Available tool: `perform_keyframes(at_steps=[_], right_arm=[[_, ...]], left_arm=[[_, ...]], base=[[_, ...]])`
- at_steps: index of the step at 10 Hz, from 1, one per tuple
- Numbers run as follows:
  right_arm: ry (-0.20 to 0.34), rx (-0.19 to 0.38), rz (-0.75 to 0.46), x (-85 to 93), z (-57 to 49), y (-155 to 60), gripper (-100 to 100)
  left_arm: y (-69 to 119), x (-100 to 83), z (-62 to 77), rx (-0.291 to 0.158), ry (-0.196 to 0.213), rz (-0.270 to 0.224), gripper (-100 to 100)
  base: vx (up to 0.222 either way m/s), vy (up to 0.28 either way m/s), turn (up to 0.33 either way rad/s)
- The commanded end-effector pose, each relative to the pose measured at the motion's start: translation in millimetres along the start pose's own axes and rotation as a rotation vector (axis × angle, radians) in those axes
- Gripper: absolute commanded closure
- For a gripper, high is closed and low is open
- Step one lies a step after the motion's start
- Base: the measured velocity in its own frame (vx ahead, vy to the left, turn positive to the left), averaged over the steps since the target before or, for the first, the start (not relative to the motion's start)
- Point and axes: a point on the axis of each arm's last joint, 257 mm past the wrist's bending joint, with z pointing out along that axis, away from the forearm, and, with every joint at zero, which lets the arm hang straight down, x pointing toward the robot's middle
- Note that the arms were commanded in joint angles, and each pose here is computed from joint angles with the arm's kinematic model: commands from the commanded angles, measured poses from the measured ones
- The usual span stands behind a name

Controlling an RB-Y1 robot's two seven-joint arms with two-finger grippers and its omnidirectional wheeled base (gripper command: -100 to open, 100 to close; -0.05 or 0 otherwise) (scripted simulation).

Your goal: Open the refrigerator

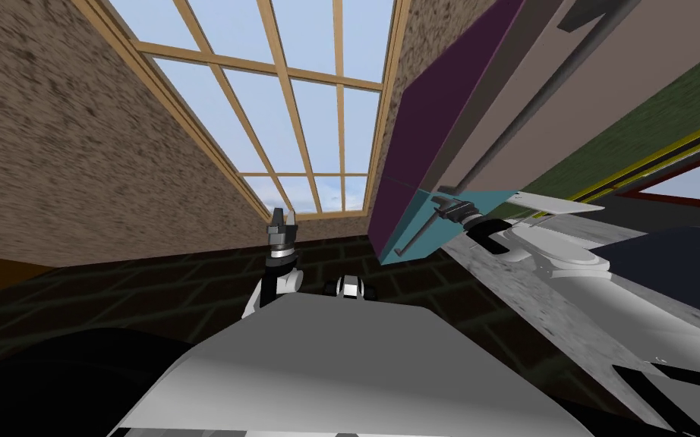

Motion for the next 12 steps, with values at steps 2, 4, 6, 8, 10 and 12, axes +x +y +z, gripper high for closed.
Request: perform_keyframes(at_steps=[2,4,6,8,10,12], right_arm=[[-0.095,-0.1,0.001,-41.0,1.1,40.6,100],[-0.151,-0.155,0.002,-65.2,-1.1,62.4,100],[-0.206,-0.209,0.002,-89.3,-5.3,83.9,100],[-0.262,-0.263,0.001,-113.3,-11.7,104.9,100],[-0.269,-0.288,0.008,-115.8,-14.8,114.2,100],[-0.294,-0.315,0.01,-126.0,-18.9,125.1,100]], left_arm=[[0.1,0.0,0.0,0.0,0.0,0.0,0],[0.1,0.0,0.0,0.0,0.0,0.0,0],[0.1,0.0,0.0,0.0,0.0,0.0,0],[0.1,0.0,0.0,0.0,0.0,0.0,0],[0.1,0.0,0.0,0.0,0.0,0.0,0],[0.0,0.0,0.0,0.0,0.0,0.0,0]], base=[[-0.228,-0.36,0.045],[-0.27,-0.313,-0.032],[-0.215,-0.33,-0.013],[-0.192,-0.315,0.006],[-0.064,-0.166,0.003],[-0.101,-0.283,0.053]])
